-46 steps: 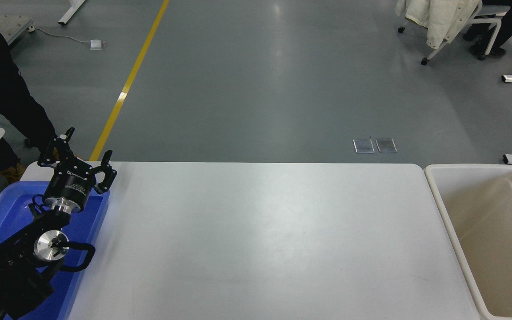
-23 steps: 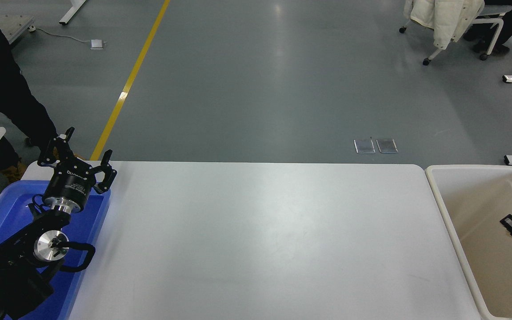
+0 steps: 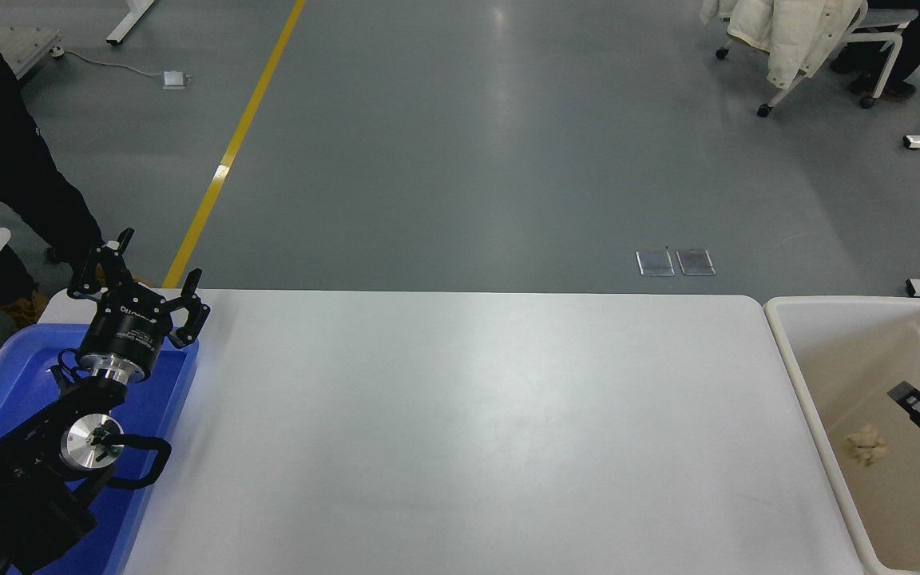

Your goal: Clean the table surface

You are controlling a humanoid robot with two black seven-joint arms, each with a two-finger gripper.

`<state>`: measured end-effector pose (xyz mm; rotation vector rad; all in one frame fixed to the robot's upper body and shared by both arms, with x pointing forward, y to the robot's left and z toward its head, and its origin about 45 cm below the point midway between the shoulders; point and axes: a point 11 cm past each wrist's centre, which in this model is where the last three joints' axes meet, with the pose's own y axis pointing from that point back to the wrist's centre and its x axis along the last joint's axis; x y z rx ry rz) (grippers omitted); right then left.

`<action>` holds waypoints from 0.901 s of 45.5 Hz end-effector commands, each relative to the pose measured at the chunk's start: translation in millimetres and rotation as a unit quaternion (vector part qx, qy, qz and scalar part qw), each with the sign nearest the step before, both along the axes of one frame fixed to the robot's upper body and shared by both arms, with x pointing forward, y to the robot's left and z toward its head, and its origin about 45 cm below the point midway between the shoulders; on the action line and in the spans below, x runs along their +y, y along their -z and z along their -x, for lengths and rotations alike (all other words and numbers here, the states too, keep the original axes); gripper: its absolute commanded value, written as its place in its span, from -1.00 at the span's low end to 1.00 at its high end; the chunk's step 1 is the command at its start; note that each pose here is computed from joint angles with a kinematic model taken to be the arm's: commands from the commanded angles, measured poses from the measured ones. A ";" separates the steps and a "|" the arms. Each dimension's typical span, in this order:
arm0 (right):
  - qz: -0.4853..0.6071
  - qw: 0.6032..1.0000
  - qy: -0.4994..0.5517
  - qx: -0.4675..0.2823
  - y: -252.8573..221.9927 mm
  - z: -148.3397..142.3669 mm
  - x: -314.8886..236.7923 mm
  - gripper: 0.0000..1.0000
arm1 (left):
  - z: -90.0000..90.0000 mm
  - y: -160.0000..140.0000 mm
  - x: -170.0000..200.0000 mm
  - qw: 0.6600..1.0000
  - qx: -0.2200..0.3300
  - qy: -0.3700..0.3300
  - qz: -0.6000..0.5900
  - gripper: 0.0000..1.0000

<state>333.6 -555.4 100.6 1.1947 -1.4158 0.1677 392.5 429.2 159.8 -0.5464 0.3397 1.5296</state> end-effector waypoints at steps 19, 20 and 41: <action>-0.218 0.921 0.022 -0.321 -187.7 -132.4 26.6 0.98 | 0.1 -0.4 0.7 1.000 0.000 0.000 0.000 1.00; -0.234 0.913 0.017 -0.334 -195.7 -136.6 31.1 0.98 | 0.0 0.0 0.1 1.000 0.000 -0.001 0.000 1.00; -0.492 0.711 -0.066 -0.498 -304.0 -155.7 109.4 0.98 | 0.0 0.0 -0.1 1.000 0.000 0.000 0.000 1.00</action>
